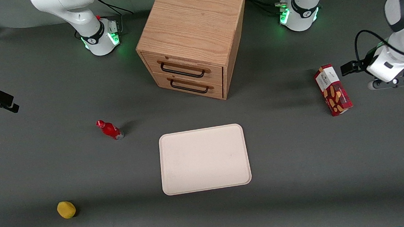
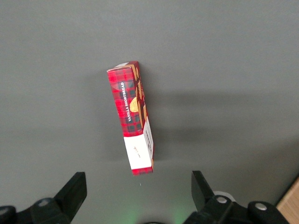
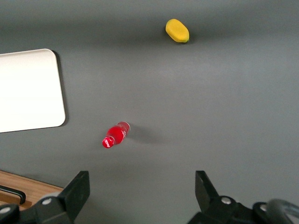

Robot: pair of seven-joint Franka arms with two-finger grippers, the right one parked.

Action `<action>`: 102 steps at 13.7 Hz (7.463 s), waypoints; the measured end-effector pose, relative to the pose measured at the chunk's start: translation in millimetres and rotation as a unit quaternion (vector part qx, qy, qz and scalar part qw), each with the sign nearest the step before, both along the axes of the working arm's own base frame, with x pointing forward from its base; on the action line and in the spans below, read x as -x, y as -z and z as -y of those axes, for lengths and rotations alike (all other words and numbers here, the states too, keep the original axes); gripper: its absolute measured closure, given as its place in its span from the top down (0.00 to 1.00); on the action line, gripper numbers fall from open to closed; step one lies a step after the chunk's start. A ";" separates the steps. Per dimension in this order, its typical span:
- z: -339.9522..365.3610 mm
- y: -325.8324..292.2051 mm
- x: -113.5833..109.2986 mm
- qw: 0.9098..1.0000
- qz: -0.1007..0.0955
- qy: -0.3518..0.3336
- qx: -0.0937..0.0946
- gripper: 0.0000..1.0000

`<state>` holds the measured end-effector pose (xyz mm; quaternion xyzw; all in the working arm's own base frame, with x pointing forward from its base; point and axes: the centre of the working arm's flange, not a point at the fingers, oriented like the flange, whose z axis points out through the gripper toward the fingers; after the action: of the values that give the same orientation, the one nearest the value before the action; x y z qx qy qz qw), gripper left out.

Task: Place red cookie box on tray

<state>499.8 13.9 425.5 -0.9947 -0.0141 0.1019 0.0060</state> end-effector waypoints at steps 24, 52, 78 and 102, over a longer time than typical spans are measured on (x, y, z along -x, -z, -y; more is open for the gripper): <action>-40.6 194.3 39.9 0.992 0.080 -0.094 0.015 0.62; 426.1 28.1 -123.1 0.974 0.106 -0.200 0.009 0.28; 442.1 176.6 -144.9 0.983 0.129 -0.129 0.011 1.00; 17.1 -99.1 3.2 0.999 0.038 0.031 -0.011 1.00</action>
<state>496.6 -3.3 524.6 -0.9977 0.0155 0.0633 0.0196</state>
